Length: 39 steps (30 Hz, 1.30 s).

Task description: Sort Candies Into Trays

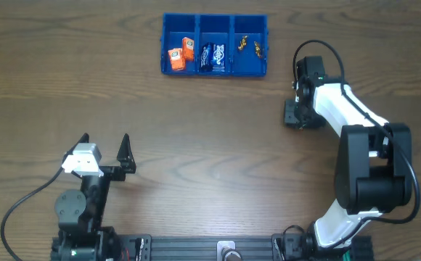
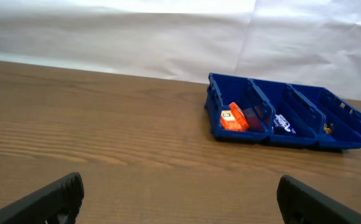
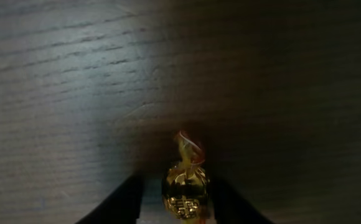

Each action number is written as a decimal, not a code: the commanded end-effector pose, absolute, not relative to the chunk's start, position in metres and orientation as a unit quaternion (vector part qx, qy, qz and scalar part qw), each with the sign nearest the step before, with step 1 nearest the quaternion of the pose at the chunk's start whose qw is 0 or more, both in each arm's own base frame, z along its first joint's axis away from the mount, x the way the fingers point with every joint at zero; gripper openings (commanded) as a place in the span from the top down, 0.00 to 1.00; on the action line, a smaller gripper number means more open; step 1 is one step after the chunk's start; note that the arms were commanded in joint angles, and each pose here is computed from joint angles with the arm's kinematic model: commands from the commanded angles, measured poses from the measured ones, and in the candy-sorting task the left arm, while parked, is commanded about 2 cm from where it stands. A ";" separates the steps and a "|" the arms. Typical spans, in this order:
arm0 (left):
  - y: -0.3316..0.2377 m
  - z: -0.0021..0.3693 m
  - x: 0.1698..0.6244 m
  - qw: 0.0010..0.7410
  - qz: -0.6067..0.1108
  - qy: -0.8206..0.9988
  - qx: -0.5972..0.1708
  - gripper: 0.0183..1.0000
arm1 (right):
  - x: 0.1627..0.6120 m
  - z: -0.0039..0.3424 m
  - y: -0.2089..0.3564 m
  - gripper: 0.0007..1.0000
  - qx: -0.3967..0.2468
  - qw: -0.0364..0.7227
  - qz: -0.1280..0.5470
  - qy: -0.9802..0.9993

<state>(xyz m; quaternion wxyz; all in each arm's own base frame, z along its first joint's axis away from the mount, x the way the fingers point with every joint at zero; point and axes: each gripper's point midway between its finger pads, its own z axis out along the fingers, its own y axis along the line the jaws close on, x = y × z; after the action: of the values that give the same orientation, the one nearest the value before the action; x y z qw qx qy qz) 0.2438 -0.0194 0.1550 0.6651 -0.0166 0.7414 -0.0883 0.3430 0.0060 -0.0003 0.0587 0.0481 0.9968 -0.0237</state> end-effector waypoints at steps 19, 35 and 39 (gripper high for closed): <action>-0.022 0.139 0.243 0.647 -0.090 0.757 -0.010 0.00 | 0.418 0.207 0.083 0.81 0.002 0.310 0.044 0.950; -0.022 0.139 0.243 0.647 -0.090 0.757 -0.010 0.00 | 0.546 0.139 0.136 0.81 0.011 0.317 0.058 0.947; -0.022 0.139 0.243 0.647 -0.090 0.757 -0.010 0.00 | 0.550 0.129 0.142 0.80 0.007 0.318 0.059 0.946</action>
<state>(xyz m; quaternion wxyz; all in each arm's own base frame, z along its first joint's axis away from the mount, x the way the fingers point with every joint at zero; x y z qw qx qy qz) 0.2438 -0.0194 0.1550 0.6651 -0.0165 0.7414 -0.0881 0.5415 0.1374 0.1062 0.2874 0.0008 0.9564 0.0519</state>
